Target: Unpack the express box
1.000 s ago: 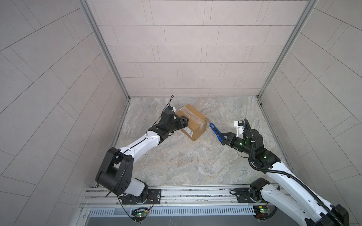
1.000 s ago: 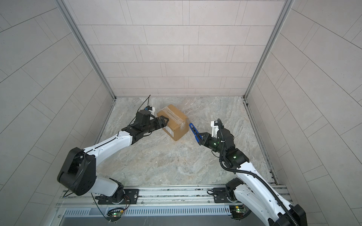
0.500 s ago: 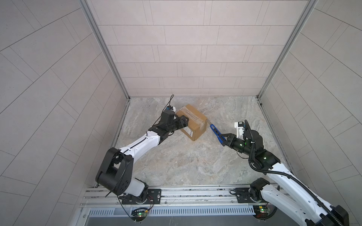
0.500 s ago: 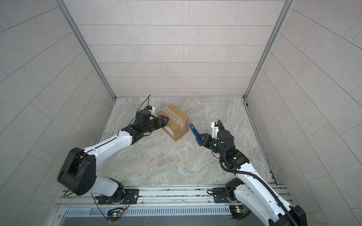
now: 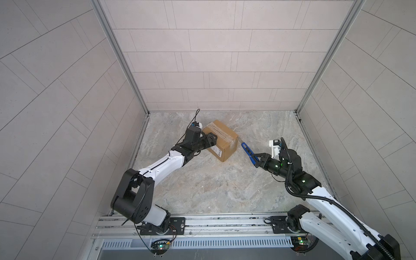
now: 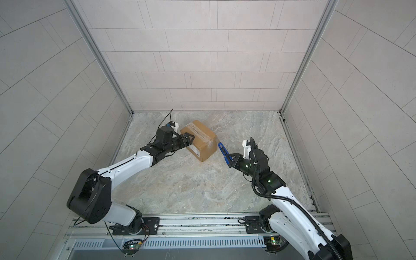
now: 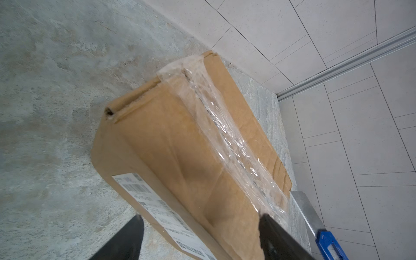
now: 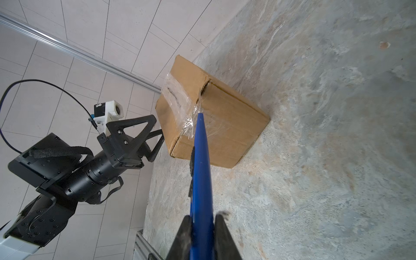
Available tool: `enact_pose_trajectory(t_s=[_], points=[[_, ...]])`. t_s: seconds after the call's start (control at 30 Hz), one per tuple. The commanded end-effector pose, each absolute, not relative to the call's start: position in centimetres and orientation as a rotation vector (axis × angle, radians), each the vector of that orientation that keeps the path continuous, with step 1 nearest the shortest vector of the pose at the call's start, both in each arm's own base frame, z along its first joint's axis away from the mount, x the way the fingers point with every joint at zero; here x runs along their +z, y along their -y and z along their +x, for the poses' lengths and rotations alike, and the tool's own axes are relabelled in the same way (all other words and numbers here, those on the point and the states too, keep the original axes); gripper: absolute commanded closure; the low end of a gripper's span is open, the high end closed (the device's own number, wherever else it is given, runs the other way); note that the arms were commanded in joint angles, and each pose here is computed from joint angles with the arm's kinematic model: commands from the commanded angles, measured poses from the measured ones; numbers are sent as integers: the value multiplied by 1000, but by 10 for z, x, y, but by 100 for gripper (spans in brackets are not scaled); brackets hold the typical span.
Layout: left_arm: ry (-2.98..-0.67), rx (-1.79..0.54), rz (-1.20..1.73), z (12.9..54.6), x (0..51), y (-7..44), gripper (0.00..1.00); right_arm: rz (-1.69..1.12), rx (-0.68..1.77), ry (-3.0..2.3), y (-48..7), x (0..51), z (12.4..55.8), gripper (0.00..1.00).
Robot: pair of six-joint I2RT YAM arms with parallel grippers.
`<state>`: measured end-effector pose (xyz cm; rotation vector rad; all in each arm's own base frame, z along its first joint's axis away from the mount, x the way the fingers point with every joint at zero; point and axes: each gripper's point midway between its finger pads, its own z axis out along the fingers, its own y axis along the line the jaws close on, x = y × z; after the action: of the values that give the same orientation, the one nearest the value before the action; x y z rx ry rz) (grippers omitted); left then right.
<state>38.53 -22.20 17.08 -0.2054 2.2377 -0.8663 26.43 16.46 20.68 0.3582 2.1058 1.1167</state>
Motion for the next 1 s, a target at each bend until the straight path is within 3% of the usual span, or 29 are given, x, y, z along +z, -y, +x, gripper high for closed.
enact_pose_trajectory(t_s=[0.0,0.97], points=[[-2223,-881,-200,389,174,226,17,362,1148,-2081,-167,211,266,100],[-2227,-896,-208,388,171,228,17,403,1197,-2047,-166,213,263,100]])
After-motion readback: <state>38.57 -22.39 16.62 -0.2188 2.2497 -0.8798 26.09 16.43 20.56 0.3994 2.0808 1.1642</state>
